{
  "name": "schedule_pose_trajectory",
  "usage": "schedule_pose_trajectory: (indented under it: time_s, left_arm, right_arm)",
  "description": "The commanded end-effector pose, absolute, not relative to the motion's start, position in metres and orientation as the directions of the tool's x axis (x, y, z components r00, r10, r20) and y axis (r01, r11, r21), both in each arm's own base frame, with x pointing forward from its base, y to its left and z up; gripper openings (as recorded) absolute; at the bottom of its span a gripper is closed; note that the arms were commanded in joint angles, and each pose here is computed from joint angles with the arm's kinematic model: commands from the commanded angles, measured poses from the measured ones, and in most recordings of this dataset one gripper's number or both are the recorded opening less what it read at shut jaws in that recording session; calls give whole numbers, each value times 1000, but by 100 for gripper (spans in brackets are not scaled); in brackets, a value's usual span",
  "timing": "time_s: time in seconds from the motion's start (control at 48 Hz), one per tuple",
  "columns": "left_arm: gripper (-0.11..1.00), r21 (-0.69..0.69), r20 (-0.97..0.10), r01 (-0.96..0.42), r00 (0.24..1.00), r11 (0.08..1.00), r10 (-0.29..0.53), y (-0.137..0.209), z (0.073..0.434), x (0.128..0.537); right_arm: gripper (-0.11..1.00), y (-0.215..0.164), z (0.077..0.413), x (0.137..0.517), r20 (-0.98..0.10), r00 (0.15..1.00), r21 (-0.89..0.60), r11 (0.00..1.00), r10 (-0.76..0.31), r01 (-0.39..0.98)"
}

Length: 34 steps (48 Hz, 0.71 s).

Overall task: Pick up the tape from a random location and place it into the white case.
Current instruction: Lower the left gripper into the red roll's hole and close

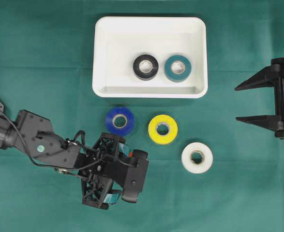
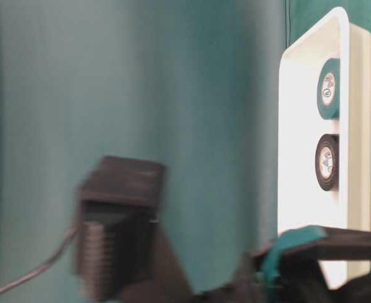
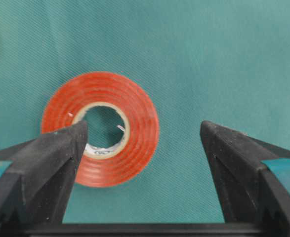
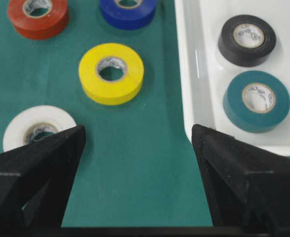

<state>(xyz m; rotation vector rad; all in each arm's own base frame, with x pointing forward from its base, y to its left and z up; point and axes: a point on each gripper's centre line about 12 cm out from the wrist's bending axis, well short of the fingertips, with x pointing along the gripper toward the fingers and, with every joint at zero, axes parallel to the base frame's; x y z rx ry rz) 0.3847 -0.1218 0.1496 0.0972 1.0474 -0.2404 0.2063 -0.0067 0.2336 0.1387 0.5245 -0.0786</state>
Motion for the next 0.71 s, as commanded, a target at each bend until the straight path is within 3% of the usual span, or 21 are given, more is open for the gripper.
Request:
schedule_pose_trajectory:
  time_s: [0.0, 0.375, 0.688]
  left_arm:
    - [89, -33, -863, 251, 481, 967, -154, -125, 148, 387]
    - [89, -31, -879, 250, 454, 968, -145, -126, 111, 392]
    - [89, -29, -880, 251, 453, 968, -144, -126, 106, 392]
  right_arm:
    - [82, -7, 243, 210, -479, 877, 116, 988, -39, 107]
    - [82, -8, 243, 210, -477, 878, 116, 987, -45, 114]
    - [82, -9, 242, 210, -480, 876, 117, 986, -46, 116]
